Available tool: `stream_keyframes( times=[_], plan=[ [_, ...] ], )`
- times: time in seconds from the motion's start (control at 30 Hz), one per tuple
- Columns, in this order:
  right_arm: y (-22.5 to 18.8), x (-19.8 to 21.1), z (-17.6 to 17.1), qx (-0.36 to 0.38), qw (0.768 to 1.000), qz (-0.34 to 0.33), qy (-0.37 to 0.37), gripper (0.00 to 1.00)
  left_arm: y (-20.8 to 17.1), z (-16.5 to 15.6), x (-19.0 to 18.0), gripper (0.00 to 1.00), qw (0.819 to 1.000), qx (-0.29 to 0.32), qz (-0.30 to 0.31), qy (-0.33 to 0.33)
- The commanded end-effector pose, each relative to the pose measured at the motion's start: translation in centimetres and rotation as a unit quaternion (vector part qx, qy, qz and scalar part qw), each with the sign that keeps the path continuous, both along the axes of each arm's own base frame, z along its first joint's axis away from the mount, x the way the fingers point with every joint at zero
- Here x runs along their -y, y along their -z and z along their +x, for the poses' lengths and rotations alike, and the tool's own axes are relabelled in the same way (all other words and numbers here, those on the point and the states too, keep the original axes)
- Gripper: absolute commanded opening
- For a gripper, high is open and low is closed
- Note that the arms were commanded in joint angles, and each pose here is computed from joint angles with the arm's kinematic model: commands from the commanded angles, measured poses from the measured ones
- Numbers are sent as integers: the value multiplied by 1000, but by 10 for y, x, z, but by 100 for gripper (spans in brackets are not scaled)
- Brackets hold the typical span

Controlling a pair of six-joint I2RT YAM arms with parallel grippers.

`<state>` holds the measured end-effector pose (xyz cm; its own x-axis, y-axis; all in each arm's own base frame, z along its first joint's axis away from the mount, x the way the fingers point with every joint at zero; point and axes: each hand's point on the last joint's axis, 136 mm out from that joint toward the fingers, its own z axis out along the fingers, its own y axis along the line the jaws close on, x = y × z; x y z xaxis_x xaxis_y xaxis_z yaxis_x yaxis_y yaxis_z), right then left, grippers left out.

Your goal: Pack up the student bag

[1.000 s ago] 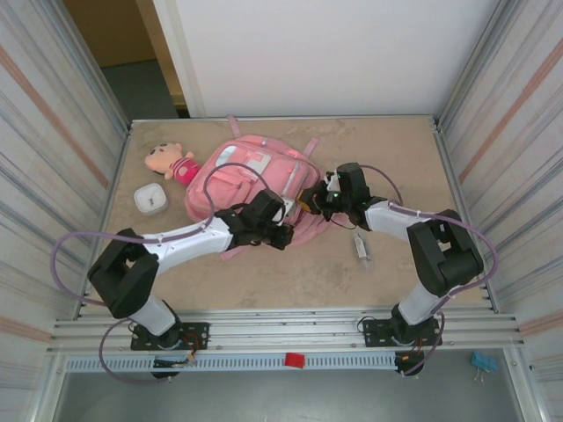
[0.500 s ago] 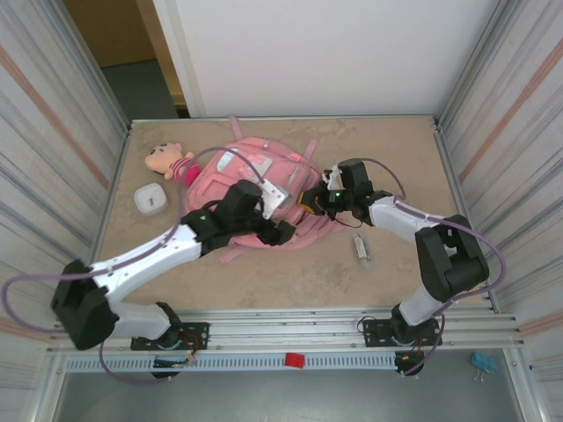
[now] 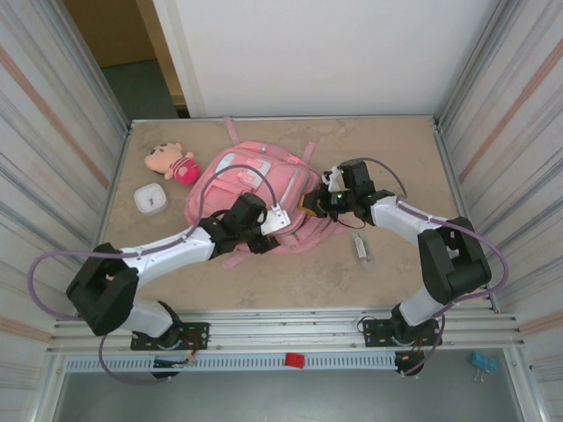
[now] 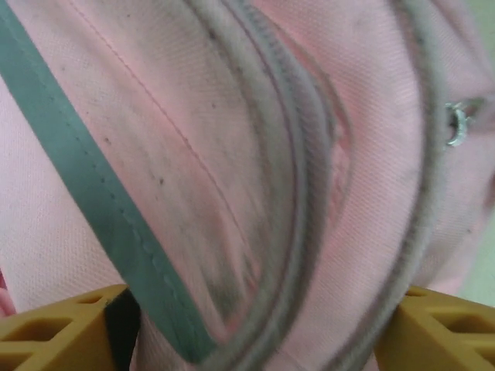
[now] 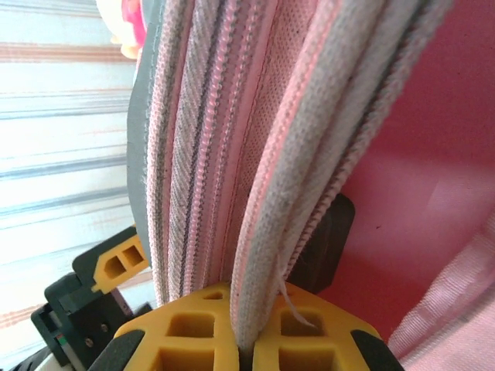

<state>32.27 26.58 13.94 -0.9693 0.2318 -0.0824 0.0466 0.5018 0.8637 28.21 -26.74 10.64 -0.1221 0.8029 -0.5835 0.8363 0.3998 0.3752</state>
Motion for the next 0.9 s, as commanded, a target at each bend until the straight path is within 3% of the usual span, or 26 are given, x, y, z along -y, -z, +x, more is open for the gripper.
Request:
stream_keyframes(
  times=[0.0, 0.03, 0.13, 0.2, 0.27, 0.43, 0.63, 0.87],
  plan=[
    [-34, -11, -14, 11, 998, 52, -43, 0, -1, 17, 7, 48, 998, 64, 10, 2],
    [-34, -10, -15, 13, 998, 48, -43, 2, 0, 14, 9, 42, 998, 55, 8, 8],
    [-28, -1, -22, 41, 998, 6, -52, 26, -4, -2, 16, 20, 999, 13, -29, 31],
    [-19, 3, -33, 66, 995, -40, -69, 38, -6, -10, 18, 16, 998, -20, -57, 36],
    [-15, 2, -45, 92, 990, -64, -85, 44, -10, -14, 18, 15, 995, -44, -76, 36],
    [-13, 15, -63, 143, 979, -119, -81, 49, -10, -16, 17, 14, 993, -66, -87, 35],
    [-6, 14, -90, 185, 960, -180, -110, 48, -16, -12, 20, 13, 991, -81, -104, 33],
    [2, 5, -77, 205, 948, -231, -80, 43, -23, -11, 26, 13, 987, -94, -122, 33]
  ],
)
